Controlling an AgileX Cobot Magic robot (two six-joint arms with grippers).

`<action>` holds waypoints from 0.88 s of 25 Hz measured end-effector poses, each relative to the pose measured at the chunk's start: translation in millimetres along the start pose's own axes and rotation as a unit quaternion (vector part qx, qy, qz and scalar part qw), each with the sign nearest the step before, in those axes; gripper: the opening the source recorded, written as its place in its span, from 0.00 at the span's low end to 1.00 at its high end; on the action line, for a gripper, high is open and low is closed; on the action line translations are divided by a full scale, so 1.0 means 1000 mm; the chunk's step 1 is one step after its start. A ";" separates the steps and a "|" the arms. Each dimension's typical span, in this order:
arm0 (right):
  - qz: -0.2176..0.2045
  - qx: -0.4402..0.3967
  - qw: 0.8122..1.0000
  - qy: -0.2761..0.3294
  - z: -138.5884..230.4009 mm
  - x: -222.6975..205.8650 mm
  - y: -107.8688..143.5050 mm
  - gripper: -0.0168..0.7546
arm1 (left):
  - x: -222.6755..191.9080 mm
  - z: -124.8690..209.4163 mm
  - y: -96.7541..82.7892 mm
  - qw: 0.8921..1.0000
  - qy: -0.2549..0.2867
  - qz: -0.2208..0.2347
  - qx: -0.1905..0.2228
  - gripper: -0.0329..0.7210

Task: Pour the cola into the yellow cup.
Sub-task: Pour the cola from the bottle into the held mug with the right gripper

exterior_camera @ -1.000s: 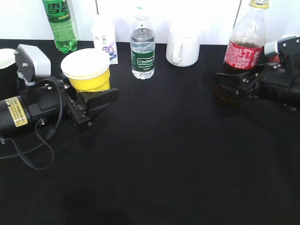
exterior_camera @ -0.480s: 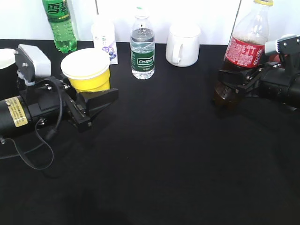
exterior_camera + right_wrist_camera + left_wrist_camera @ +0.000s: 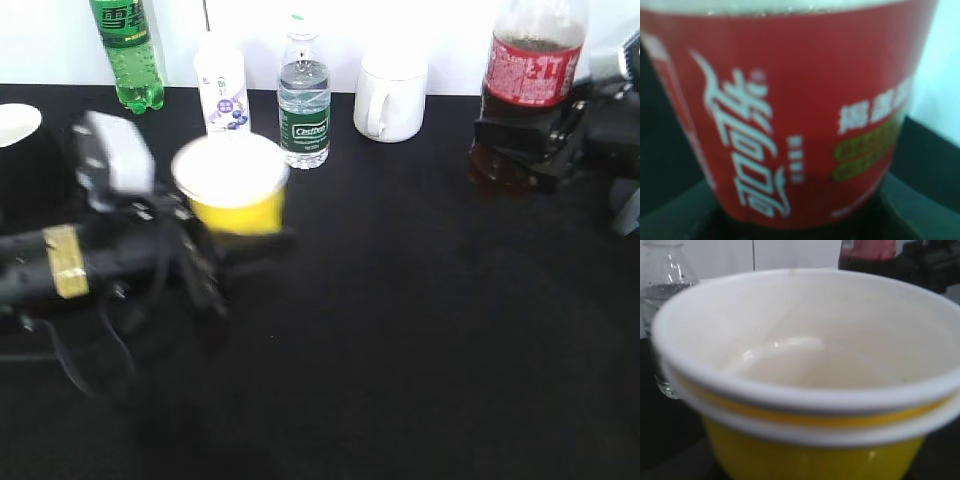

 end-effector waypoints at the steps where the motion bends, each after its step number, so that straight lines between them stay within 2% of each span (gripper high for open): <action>1: -0.006 0.014 1.000 -0.001 -0.005 0.002 0.003 0.56 | -0.005 0.000 -0.009 1.000 0.003 0.013 -0.005 0.62; 5: -0.062 0.104 0.993 0.016 -0.010 0.012 0.025 0.56 | -0.027 -0.007 -0.038 0.998 0.009 0.055 -0.019 0.62; 9: -0.065 0.182 0.981 0.006 -0.020 0.017 0.028 0.56 | -0.058 -0.017 -0.067 0.994 0.029 0.083 -0.058 0.62; 13: -0.066 0.328 0.942 -0.004 -0.020 0.017 0.028 0.56 | -0.073 -0.034 -0.079 0.995 0.008 0.082 -0.054 0.62; 15: -0.049 0.361 0.931 -0.011 -0.024 0.017 0.023 0.56 | -0.074 -0.032 -0.084 0.995 0.014 0.085 -0.054 0.62; 18: 0.005 0.401 0.916 -0.025 -0.036 0.016 0.007 0.56 | -0.074 -0.028 -0.085 0.996 0.026 0.084 -0.032 0.62; 22: 0.038 0.461 0.886 -0.026 -0.042 0.016 -0.003 0.56 | -0.073 -0.024 -0.090 0.994 0.037 0.099 -0.040 0.62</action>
Point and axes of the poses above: a point on each arm's last joint axis where the gripper is mounted, x pointing back along that axis away from the gripper, y along the wrist's bending axis when the last joint is at zero, z = x × y, the point moved 9 cm from there along -x, pointing out along that axis toward the gripper, and after that the axes turned 6 degrees about x, right-handed, at the moved point
